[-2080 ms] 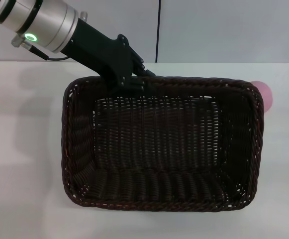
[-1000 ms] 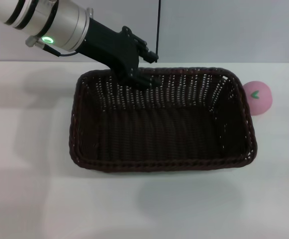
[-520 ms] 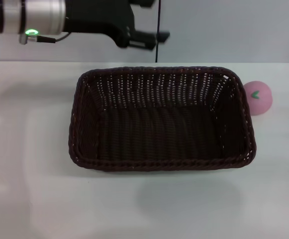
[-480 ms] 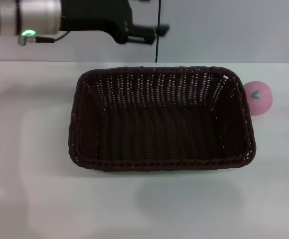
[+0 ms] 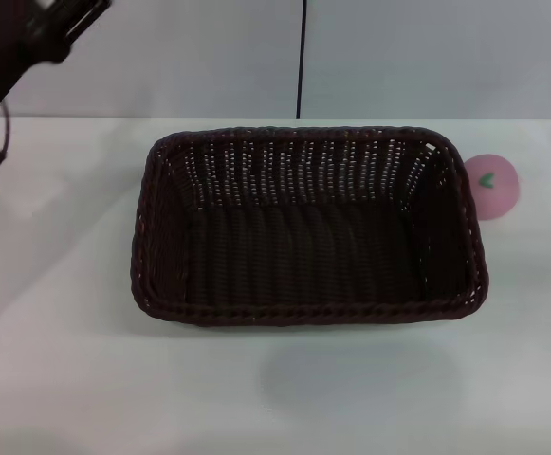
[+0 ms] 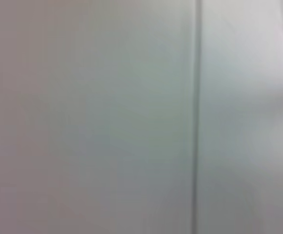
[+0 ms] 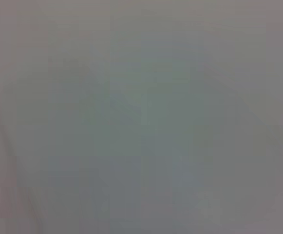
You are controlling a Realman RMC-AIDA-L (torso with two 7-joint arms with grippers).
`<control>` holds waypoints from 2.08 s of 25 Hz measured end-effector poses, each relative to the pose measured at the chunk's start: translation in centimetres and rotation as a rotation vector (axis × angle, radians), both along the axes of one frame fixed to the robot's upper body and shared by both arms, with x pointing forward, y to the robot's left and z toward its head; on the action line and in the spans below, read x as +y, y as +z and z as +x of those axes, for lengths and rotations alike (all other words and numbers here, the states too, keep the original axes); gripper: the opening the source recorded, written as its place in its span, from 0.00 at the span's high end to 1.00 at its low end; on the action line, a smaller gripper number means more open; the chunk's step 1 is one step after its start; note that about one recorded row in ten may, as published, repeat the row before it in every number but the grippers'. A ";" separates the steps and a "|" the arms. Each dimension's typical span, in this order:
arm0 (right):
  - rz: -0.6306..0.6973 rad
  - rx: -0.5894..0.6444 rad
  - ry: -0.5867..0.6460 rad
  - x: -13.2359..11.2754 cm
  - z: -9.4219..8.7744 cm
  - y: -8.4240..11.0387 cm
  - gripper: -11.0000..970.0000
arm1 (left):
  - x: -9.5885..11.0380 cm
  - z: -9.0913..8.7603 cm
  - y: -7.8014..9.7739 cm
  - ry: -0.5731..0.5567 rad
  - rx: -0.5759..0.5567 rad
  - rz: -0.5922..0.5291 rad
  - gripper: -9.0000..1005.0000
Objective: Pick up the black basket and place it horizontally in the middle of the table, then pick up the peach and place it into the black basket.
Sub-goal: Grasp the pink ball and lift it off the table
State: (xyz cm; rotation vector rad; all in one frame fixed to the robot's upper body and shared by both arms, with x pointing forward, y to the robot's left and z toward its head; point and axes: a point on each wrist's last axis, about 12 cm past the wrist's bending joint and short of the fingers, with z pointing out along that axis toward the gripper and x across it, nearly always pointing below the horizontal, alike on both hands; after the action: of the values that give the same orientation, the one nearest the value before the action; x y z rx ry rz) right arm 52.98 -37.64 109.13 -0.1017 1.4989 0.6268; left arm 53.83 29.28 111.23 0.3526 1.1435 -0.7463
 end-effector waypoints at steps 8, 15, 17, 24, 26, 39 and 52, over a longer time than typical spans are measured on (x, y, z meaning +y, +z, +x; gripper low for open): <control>-0.286 0.411 0.283 -0.7 3.8 7.2 0.39 | 1.3 -2.6 -2.6 0.067 0.069 -0.049 0.19; -0.574 0.657 0.351 1.5 7.2 9.0 0.39 | 1.1 -3.1 -3.3 0.063 0.099 -0.056 0.19; -0.639 0.695 0.347 2.3 7.8 8.7 0.39 | 1.1 -3.2 -3.3 0.061 0.105 -0.060 0.19; -0.835 0.731 0.377 6.2 9.0 6.5 0.39 | 0.9 -3.5 -3.8 0.056 0.127 -0.069 0.20; -0.857 0.734 0.388 7.3 9.0 5.5 0.39 | 0.8 -3.6 -3.9 0.054 0.130 -0.070 0.20; -0.863 0.714 0.381 9.1 9.8 3.7 0.46 | 0.7 -3.6 -3.9 0.043 0.130 -0.079 0.22; -0.889 0.686 0.417 11.2 10.4 2.8 0.72 | 0.7 -3.4 -3.8 0.041 0.130 -0.081 0.23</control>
State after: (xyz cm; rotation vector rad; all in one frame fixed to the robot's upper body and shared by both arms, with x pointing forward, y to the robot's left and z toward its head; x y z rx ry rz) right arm 63.37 -26.40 111.93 -0.9817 2.3701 0.2702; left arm 50.39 29.95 107.44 0.2144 1.2350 -0.7855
